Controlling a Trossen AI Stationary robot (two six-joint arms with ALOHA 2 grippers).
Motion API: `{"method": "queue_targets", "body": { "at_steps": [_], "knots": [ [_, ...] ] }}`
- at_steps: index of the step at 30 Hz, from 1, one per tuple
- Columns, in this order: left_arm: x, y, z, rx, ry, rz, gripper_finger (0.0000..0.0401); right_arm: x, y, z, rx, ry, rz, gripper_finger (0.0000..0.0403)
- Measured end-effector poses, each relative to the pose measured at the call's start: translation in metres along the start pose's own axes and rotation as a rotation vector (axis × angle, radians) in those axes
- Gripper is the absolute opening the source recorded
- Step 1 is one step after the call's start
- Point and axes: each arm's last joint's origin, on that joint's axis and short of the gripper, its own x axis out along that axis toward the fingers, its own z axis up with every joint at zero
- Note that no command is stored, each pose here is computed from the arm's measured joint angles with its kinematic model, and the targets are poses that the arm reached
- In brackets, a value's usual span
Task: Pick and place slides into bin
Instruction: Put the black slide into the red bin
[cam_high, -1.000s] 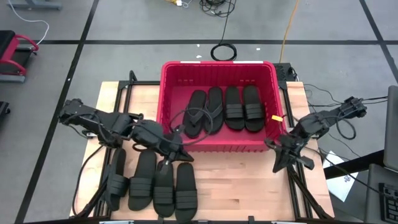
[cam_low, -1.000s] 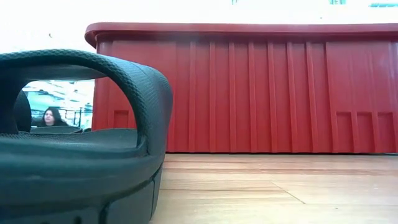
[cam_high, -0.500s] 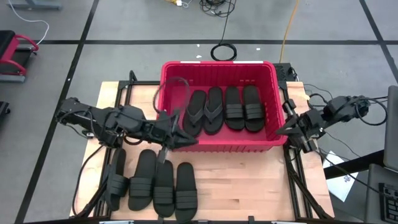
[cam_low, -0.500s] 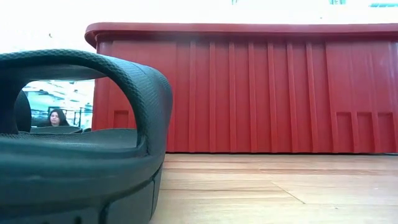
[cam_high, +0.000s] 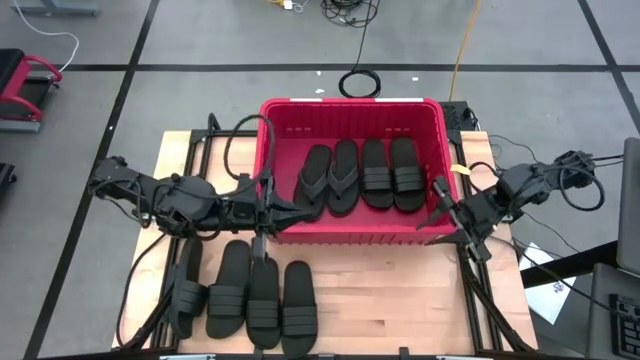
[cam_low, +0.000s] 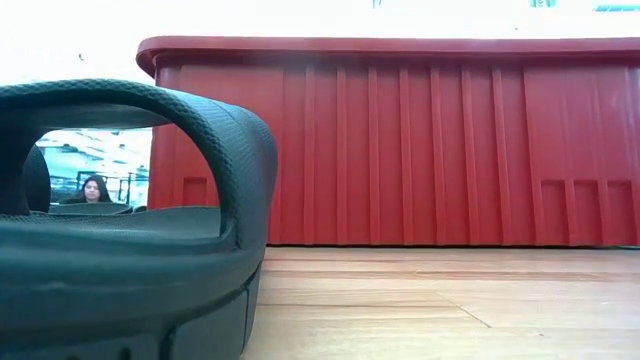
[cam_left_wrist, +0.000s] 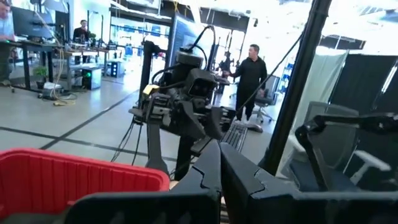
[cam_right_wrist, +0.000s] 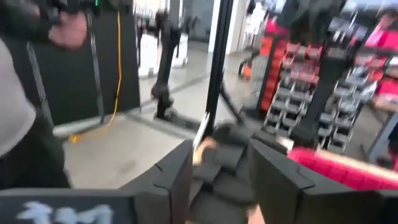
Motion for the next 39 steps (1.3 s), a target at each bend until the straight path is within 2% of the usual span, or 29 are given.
{"method": "queue_targets", "body": {
  "at_steps": [3,6,9,12,15,19,22,27,32,35,39],
  "knots": [
    [-0.007,0.001,0.005,-0.026,0.0,-0.02,0.0003,0.01,-0.001,0.008,0.008,-0.075,-0.007,0.0159],
    [-0.013,0.001,0.004,-0.074,0.066,-0.083,0.0007,0.021,-0.002,0.011,0.032,-0.121,-0.013,0.0162],
    [-0.024,0.0,-0.003,-0.18,0.224,-0.177,0.0005,0.028,-0.004,0.01,0.042,-0.121,-0.077,0.0157],
    [-0.034,-0.008,-0.02,-0.242,0.444,-0.254,0.0001,0.031,-0.007,0.008,0.082,-0.105,-0.179,0.0137],
    [-0.047,-0.024,-0.043,-0.202,0.654,-0.284,0.0004,0.033,-0.007,0.003,0.094,-0.089,-0.219,0.0091],
    [-0.053,-0.043,-0.063,-0.123,0.766,-0.327,0.0002,0.028,-0.008,-0.001,0.159,-0.095,-0.255,0.0014],
    [-0.053,-0.054,-0.078,-0.061,0.807,-0.355,0.0002,0.022,-0.008,-0.007,0.202,-0.098,-0.272,0.0011],
    [-0.042,-0.06,-0.102,-0.178,0.889,-0.26,0.0007,0.008,-0.007,-0.018,0.273,-0.119,-0.262,0.0002],
    [-0.022,-0.065,-0.144,-0.279,0.963,-0.142,0.0018,-0.005,-0.005,-0.036,0.345,-0.088,-0.26,0.0004],
    [-0.004,-0.069,-0.17,-0.349,0.996,-0.117,0.0047,-0.009,-0.002,-0.049,0.393,-0.047,-0.227,0.0001],
    [0.024,-0.07,-0.206,-0.41,1.021,-0.105,0.0107,-0.009,0.002,-0.063,0.441,-0.001,-0.112,0.0001]
  ]
}}
